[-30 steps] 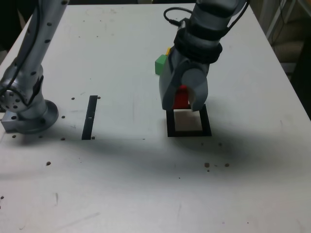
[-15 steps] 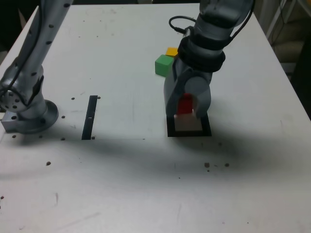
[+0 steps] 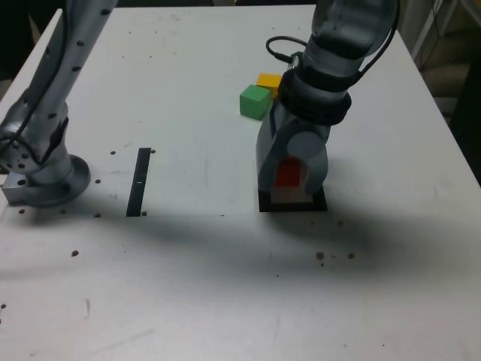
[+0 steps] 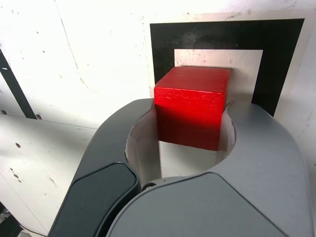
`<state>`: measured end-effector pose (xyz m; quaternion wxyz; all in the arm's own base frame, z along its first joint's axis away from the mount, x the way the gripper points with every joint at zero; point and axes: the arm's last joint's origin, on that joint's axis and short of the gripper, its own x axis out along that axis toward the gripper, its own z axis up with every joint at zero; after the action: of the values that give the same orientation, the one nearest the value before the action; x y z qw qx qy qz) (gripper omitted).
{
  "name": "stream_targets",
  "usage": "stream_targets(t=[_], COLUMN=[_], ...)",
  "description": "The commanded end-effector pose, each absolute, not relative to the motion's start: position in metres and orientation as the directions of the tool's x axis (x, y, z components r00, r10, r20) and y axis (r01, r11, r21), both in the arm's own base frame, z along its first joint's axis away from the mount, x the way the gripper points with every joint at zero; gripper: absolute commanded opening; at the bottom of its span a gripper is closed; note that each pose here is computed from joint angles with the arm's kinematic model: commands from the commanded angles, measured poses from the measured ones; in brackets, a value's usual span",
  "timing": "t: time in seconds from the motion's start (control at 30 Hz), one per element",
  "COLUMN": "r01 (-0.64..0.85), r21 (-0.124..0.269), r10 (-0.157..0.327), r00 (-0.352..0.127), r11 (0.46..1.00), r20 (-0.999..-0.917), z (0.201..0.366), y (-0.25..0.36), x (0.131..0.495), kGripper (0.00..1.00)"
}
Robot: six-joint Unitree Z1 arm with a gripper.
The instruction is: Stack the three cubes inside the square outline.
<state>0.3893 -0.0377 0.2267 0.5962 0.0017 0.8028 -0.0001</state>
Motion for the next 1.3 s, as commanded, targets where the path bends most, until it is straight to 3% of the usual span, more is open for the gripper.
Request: stream_targets(t=[0.0, 0.13, 0.2, 0.4, 0.47, 0.77, 0.93, 1.27], r01=[0.005, 0.006, 0.005, 0.0, -0.002, -0.005, -0.003, 0.003], r21=[0.003, 0.002, 0.001, -0.006, -0.008, -0.013, -0.005, 0.085], r10=[0.004, 0.004, 0.003, -0.005, -0.008, -0.014, -0.006, 0.083], r00=[-0.293, -0.294, -0.294, -0.302, -0.306, -0.307, -0.295, -0.241], r11=[1.0, 1.0, 1.0, 1.0, 1.0, 1.0, 1.0, 0.996], r20=[-0.956, -0.9558, -0.9557, -0.9532, -0.9521, -0.9516, -0.9556, -0.9669], z=[0.223, 0.222, 0.221, 0.219, 0.219, 0.219, 0.224, 0.253], y=[-0.039, -0.04, -0.04, -0.04, -0.04, -0.04, -0.04, -0.032], x=[0.39, 0.391, 0.391, 0.39, 0.39, 0.388, 0.386, 0.367], kGripper=[0.37, 0.38, 0.43, 0.91, 0.98, 0.99, 0.99, 0.99])
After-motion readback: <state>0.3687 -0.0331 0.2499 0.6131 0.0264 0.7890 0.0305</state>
